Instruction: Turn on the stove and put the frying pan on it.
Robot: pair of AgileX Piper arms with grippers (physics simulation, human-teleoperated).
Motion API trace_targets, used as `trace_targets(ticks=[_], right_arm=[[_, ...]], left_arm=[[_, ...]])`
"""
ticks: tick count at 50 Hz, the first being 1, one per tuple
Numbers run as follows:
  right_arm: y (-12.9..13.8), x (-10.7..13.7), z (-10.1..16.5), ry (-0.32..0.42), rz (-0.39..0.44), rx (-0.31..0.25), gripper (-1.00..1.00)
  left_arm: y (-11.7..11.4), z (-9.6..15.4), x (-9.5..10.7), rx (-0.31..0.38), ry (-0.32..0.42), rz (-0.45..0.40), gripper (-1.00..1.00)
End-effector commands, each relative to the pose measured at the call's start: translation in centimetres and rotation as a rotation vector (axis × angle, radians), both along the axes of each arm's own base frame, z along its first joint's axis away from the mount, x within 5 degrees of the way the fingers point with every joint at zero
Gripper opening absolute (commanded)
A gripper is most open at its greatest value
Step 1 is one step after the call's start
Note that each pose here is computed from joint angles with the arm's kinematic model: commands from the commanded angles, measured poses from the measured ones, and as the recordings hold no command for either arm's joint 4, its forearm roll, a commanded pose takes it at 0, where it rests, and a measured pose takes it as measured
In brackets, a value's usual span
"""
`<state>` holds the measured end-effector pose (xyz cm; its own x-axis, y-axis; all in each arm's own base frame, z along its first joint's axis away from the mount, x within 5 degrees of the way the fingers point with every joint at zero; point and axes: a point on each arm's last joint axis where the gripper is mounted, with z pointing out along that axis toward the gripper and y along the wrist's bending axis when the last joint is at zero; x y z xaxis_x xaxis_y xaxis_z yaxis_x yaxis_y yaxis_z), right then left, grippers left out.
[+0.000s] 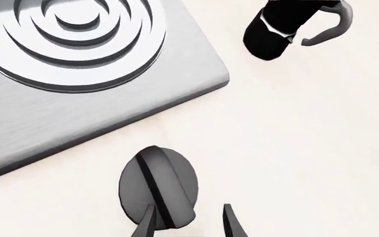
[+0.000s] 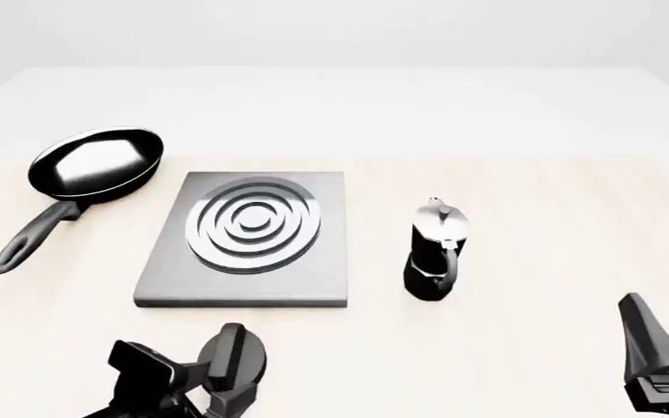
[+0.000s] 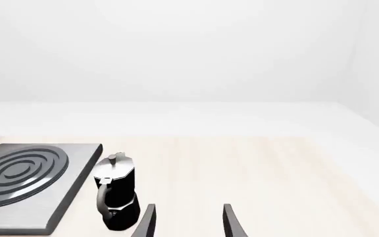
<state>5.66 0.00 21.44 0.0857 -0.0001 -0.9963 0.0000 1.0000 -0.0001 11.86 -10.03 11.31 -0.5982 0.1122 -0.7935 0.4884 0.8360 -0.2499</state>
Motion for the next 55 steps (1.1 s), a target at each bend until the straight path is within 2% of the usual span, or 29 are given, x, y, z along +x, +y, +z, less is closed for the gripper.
trace_targets(ticks=[1, 10, 29, 48, 55], right_arm=[[0.0, 0.0, 0.0, 0.0, 0.0, 0.0, 1.0], [0.0, 0.0, 0.0, 0.0, 0.0, 0.0, 1.0], [0.0, 0.0, 0.0, 0.0, 0.0, 0.0, 1.0], [0.0, 0.0, 0.0, 0.0, 0.0, 0.0, 1.0], [0.0, 0.0, 0.0, 0.0, 0.0, 0.0, 1.0]], left_arm=[[-0.4, -0.1, -0.3, 0.0, 0.008, -0.028, 1.0], [-0.6, 0.4, -0.9, -0.012, 0.013, -0.058, 1.0], [-0.8, 0.5, -0.8, -0.01, -0.013, -0.075, 1.0], [-1.9, 1.2, -0.2, 0.003, -0.049, -0.12, 1.0], [-1.8, 1.4, 0.0, 0.008, -0.058, -0.108, 1.0]])
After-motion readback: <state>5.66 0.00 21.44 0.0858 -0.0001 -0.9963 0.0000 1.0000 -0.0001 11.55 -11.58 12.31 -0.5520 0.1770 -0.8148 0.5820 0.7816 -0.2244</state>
